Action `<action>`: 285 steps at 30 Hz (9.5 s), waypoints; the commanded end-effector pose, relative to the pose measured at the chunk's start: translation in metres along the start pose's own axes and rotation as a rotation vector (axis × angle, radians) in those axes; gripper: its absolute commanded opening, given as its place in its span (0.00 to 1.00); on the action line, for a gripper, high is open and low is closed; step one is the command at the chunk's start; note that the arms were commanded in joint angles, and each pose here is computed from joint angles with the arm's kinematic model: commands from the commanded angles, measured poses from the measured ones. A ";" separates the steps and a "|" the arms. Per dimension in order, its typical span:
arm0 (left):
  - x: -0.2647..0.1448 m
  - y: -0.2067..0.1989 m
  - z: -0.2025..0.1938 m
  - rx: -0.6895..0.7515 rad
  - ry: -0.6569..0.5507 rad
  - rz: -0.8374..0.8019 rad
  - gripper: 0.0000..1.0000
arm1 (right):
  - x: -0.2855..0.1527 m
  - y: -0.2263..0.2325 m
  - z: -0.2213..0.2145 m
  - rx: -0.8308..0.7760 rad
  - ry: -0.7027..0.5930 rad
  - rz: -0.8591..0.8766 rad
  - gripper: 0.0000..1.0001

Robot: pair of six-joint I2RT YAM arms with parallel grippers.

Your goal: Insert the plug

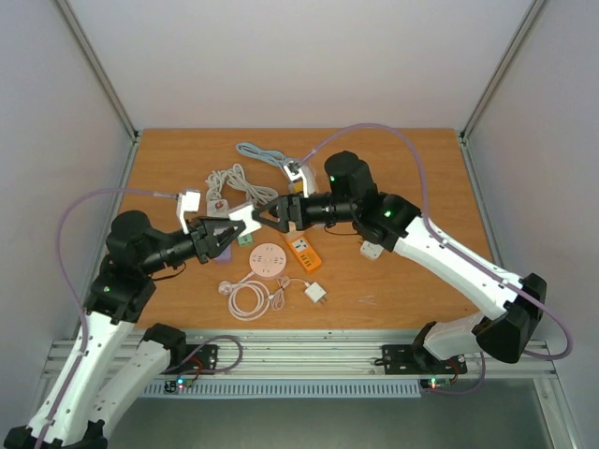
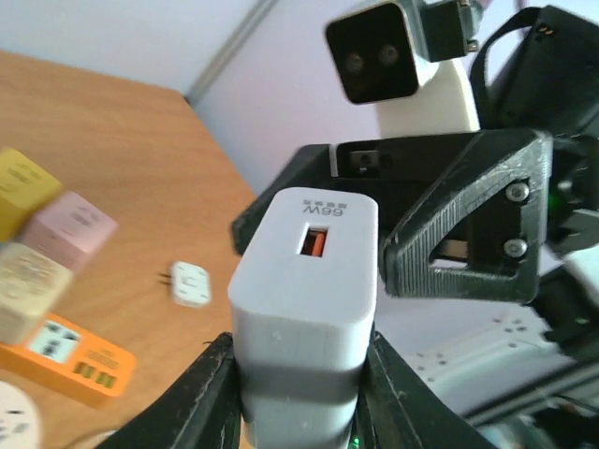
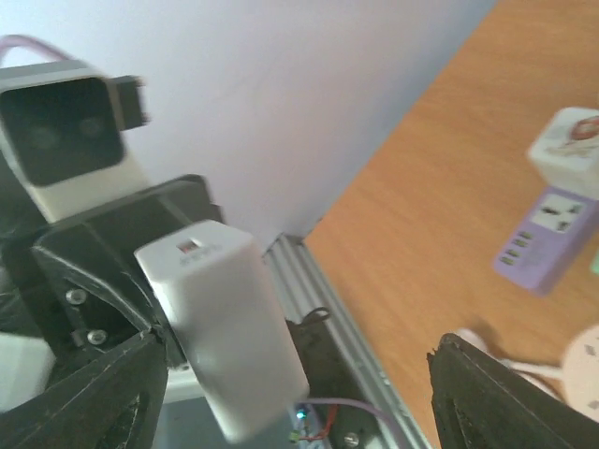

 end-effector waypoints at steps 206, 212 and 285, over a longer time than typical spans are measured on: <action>-0.059 0.065 -0.018 0.179 -0.194 0.735 0.99 | 0.013 -0.166 -0.231 0.053 0.792 -0.857 0.68; -0.056 0.062 -0.020 0.197 -0.179 0.684 0.99 | 0.011 -0.170 -0.242 0.070 0.840 -0.853 0.63; -0.017 0.020 -0.025 -0.242 0.046 0.235 0.49 | 0.072 -0.022 -0.045 -0.654 0.359 -0.244 0.43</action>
Point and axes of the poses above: each gripper's point midway between its finger pads, its own x axis out along the fingers, its own y axis along the line the jaws close on, z = x × y, the point moved 7 cm from there along -x, back along the fingers, and after that the axes turned 7 degrees about -x, right-handed, at the moved point
